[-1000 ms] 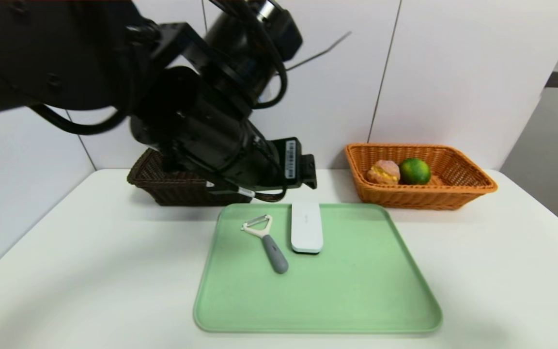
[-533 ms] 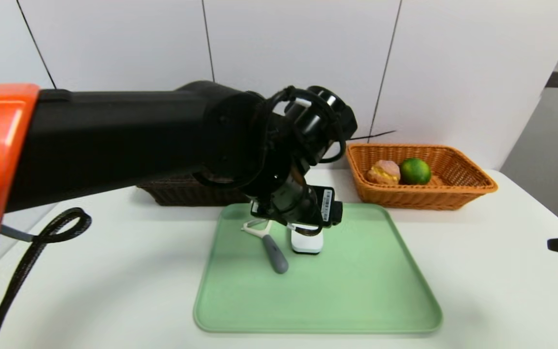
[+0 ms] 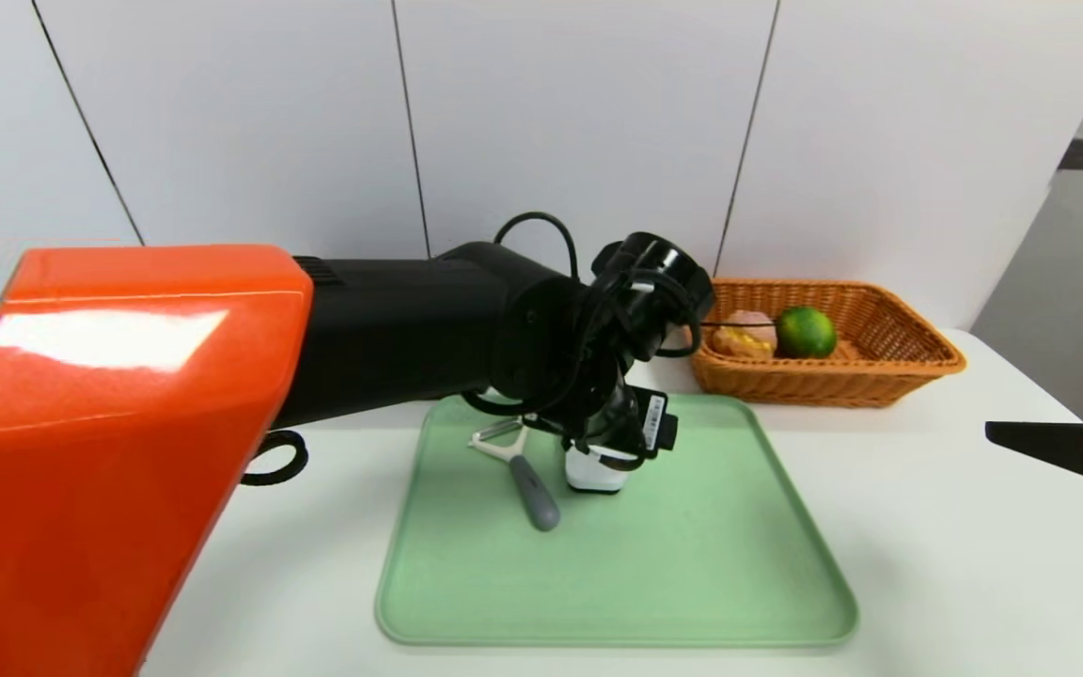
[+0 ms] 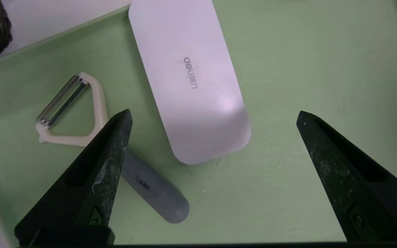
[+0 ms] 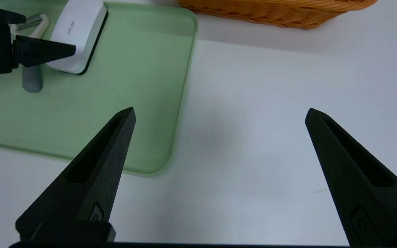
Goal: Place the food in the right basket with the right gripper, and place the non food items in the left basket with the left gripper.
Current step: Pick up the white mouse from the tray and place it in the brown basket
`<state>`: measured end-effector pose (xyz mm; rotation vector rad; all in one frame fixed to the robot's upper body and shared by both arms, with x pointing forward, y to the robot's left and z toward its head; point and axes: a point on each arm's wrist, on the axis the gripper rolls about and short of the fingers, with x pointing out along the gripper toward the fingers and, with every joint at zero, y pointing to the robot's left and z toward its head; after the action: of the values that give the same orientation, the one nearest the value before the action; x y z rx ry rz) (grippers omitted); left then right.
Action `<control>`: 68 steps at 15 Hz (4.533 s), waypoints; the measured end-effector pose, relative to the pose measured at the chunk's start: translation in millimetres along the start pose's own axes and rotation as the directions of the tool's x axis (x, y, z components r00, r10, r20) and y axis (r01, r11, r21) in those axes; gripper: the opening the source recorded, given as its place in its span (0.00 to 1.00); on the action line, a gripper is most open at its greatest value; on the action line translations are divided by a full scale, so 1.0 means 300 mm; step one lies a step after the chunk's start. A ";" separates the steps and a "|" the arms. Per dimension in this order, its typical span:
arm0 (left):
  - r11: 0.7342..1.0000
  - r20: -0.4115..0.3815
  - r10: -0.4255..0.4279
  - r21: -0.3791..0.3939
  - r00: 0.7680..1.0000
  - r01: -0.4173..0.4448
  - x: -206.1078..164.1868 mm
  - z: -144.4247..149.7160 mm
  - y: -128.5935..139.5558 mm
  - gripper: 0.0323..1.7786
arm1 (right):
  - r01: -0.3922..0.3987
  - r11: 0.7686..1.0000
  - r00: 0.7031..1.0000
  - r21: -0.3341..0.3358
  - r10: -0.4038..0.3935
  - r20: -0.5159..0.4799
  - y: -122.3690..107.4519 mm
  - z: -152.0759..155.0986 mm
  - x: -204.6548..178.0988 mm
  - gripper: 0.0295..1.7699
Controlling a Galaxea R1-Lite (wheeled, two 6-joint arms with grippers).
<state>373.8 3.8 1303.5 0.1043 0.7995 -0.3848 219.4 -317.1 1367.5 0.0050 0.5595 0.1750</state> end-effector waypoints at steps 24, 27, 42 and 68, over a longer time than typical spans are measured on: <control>0.981 0.015 0.110 -0.160 0.994 -0.107 0.168 -0.036 -0.002 0.95 | 0.015 1.000 0.998 0.000 -0.015 -0.059 -0.005 -0.096 0.001 0.96; 0.981 0.012 0.112 -0.158 0.994 -0.108 0.178 -0.040 -0.003 0.95 | 0.016 1.000 0.998 0.000 -0.016 -0.058 -0.005 -0.102 -0.003 0.96; 0.982 -0.003 0.116 -0.149 0.993 -0.115 0.198 -0.053 -0.007 0.56 | 0.011 1.000 0.999 -0.006 -0.011 -0.044 -0.003 -0.126 -0.026 0.96; 0.925 0.293 0.299 -0.324 0.908 -0.200 -0.325 0.252 0.848 0.55 | 0.024 1.000 0.999 0.006 -0.024 -0.043 -0.008 -0.156 -0.040 0.96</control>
<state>458.7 250.6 1412.6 -0.1292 0.4846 -0.0320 185.1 -323.4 1333.9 0.0012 0.6026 0.1500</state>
